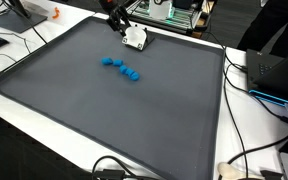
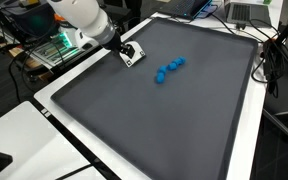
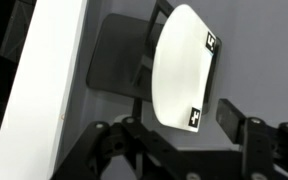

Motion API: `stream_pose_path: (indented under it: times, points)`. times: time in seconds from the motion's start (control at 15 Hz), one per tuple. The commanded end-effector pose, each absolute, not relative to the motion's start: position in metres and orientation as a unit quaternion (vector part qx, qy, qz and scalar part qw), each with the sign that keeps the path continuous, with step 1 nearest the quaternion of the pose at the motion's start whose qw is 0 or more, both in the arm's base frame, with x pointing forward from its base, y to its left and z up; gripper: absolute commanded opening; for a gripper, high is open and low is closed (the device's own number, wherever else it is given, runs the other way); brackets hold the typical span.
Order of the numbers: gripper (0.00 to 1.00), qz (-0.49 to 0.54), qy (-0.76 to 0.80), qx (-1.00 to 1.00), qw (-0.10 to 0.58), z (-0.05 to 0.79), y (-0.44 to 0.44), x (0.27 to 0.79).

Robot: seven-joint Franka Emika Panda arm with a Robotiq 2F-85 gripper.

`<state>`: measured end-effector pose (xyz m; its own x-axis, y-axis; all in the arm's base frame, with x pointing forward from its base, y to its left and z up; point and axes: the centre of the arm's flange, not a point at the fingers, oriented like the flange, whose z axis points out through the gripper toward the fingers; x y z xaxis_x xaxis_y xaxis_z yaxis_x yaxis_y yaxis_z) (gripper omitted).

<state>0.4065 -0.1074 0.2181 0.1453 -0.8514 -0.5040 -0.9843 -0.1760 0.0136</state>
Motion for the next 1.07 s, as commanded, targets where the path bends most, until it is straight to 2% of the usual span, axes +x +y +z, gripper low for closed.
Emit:
stream_pose_path:
  times: [0.0,0.53,1.0]
  points:
    - [1.00,0.210,0.613,-0.747,0.149,0.237,-0.115,0.389]
    - [1.00,0.169,0.451,-0.868,0.119,0.321,-0.112,0.390]
    - [1.00,0.097,0.293,-0.947,0.084,0.396,-0.082,0.426]
